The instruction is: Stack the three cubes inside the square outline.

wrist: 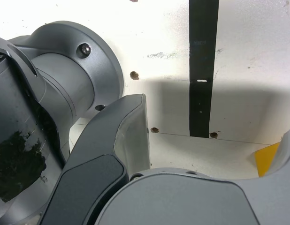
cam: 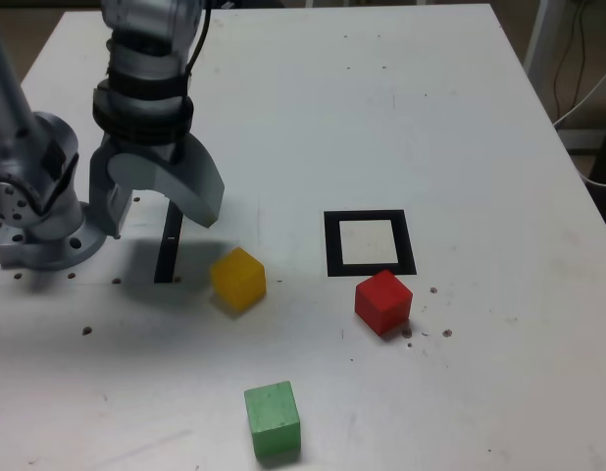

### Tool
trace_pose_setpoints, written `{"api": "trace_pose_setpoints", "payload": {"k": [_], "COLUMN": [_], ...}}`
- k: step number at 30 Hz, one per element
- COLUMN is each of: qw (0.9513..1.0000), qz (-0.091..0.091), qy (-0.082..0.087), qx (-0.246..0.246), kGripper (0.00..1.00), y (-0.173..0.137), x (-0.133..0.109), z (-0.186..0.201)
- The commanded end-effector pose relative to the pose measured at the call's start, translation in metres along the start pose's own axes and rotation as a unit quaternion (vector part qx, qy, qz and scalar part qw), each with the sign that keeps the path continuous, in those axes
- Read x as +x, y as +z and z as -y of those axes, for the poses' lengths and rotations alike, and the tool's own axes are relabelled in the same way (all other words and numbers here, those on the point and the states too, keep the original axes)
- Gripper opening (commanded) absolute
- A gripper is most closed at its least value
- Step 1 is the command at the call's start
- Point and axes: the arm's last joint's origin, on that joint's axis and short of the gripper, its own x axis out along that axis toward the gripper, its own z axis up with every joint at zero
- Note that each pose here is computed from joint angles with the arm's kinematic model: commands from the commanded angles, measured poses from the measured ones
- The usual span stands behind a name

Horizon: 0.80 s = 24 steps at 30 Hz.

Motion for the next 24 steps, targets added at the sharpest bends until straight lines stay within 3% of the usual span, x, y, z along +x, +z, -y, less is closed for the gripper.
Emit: {"api": "trace_pose_setpoints", "payload": {"k": [1,24], "qw": [1.0,0.9999], "qz": [0.005,0.012], "qy": [0.0,0.004], "qx": [0.001,0.006], "kGripper": [1.0,1.0], "y": [-0.0021,0.0012], "x": [-0.0017,-0.009], "z": [0.0,0.0021]}}
